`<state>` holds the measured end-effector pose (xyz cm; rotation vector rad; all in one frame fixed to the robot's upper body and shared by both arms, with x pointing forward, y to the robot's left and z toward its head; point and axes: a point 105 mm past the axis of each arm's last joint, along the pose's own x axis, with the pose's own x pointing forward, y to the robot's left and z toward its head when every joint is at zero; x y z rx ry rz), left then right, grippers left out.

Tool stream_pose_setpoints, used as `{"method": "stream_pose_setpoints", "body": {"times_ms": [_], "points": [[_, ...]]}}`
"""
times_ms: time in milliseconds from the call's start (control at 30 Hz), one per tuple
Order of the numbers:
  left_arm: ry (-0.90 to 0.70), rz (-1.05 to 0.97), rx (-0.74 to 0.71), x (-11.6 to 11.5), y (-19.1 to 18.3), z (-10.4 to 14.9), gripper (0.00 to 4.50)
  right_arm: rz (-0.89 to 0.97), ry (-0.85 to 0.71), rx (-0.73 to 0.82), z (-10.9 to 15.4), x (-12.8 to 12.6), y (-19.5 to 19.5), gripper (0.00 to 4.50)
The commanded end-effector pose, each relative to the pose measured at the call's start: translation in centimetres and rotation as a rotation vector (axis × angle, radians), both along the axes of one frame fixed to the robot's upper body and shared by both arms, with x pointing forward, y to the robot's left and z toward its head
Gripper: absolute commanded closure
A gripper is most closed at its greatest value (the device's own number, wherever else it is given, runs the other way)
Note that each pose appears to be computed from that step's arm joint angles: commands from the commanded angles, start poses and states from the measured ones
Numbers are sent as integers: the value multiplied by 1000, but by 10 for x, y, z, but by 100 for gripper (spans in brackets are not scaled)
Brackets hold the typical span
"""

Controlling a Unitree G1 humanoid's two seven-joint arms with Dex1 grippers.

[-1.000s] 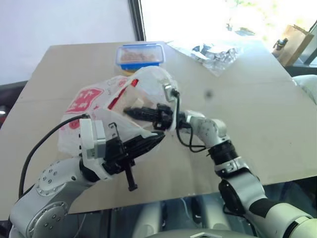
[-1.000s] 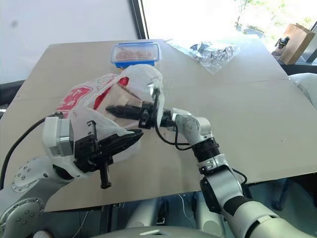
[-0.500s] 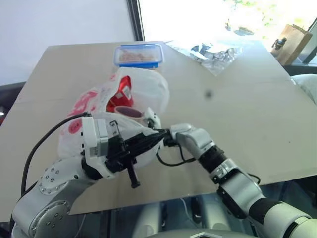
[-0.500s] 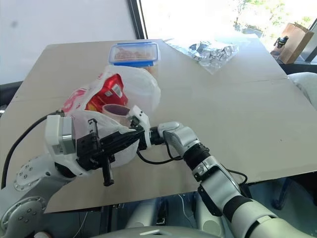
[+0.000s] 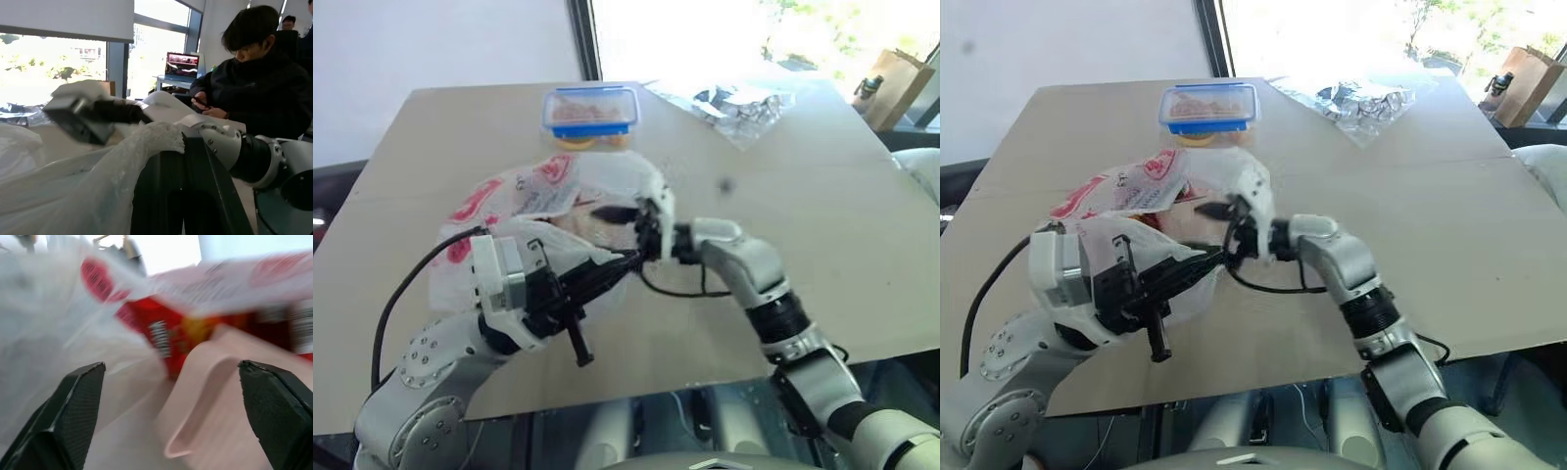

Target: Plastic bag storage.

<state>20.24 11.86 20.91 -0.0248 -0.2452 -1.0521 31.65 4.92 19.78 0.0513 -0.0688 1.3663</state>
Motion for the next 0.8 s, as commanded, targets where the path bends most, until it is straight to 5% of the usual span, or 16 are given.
{"method": "stream_pose_setpoints", "body": {"times_ms": [33,300,567,800], "points": [[-23,-15,-6,-2,-1,2,450,-170,-156,14,38,19,-13,11],[-24,-18,1,-1,0,2,450,-468,-368,-178,47,68,-40,11],[-30,-5,10,-3,0,3,450,-433,-255,-235,24,75,-38,11],[-20,-9,10,-4,0,1,450,-390,-159,-203,23,76,-45,330]]}}
